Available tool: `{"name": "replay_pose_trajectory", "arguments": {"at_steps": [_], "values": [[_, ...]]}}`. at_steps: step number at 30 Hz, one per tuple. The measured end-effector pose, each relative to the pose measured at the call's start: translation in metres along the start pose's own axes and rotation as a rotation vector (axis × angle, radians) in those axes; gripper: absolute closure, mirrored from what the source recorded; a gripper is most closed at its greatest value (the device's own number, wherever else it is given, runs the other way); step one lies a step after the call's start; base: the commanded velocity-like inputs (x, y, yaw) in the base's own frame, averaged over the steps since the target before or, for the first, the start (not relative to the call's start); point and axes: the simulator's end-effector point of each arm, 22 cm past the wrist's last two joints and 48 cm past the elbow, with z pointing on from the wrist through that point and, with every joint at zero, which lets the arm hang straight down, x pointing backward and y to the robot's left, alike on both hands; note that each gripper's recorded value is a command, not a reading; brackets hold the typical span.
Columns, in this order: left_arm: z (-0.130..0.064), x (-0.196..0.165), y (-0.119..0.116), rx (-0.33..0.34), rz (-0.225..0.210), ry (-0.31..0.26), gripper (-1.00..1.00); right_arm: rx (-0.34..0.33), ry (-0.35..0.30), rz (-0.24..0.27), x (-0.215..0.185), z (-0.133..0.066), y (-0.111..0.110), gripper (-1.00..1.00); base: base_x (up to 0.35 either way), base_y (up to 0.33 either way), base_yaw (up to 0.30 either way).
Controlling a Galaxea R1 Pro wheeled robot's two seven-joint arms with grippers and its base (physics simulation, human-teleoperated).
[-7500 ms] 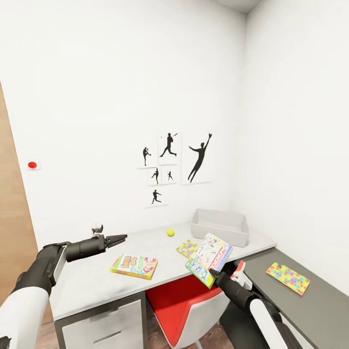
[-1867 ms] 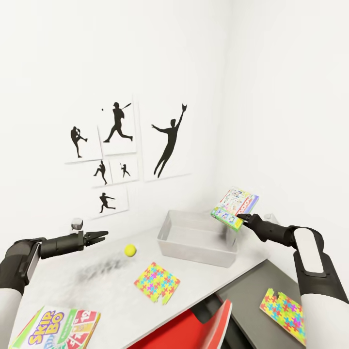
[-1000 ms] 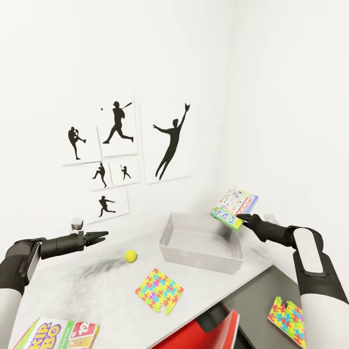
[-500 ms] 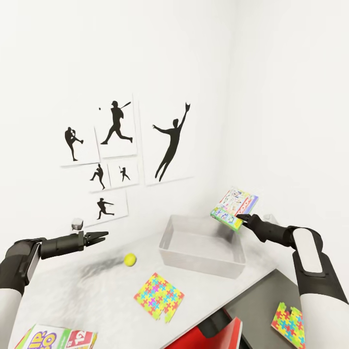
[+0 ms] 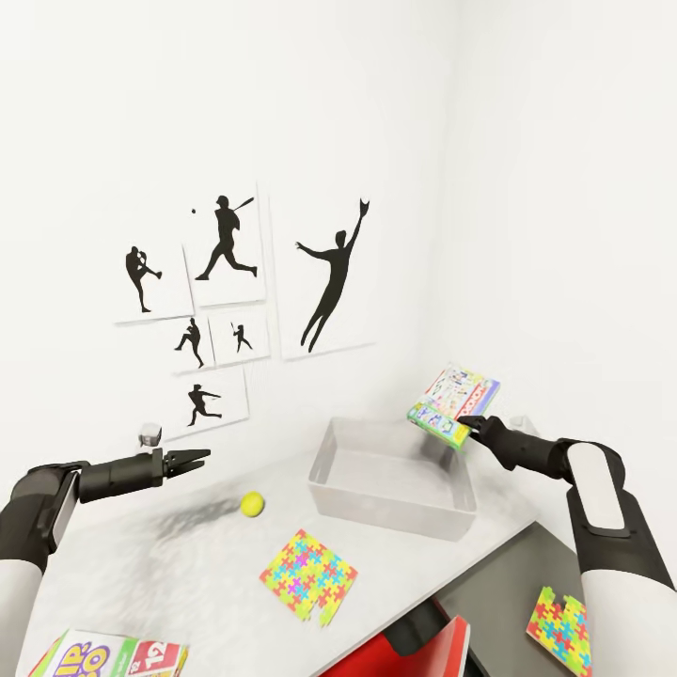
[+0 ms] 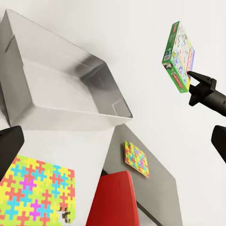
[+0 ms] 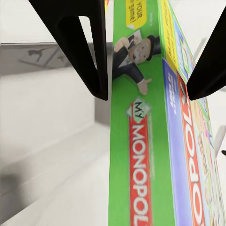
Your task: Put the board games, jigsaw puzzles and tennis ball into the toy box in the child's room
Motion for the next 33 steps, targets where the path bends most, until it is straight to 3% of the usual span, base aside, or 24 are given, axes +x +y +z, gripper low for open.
{"name": "replay_pose_trajectory", "arguments": {"at_steps": [10,15,18,21,28,33], "values": [[0.000,0.000,0.000,0.001,0.000,0.002,-1.00,0.012,0.015,-0.005,0.006,0.003,0.000,1.00,0.000,0.000,0.000],[0.001,0.001,-0.001,0.004,-0.001,0.001,-1.00,0.081,0.100,-0.034,0.015,0.033,0.009,1.00,0.000,0.000,0.000],[0.001,0.000,-0.001,0.004,-0.002,0.001,-1.00,0.148,0.168,-0.003,0.020,0.054,0.008,1.00,0.000,0.000,0.000],[0.001,0.000,-0.001,0.004,-0.002,0.001,-1.00,0.171,0.252,0.039,0.030,0.076,0.026,1.00,0.000,0.000,0.000],[0.003,0.001,-0.002,0.008,-0.002,0.001,-1.00,0.264,0.389,0.070,0.051,0.092,0.036,1.00,0.000,0.000,0.000],[0.003,0.001,-0.002,0.007,-0.003,0.002,-1.00,0.353,0.416,0.057,0.051,0.086,0.021,1.00,0.000,0.000,0.000]]}}
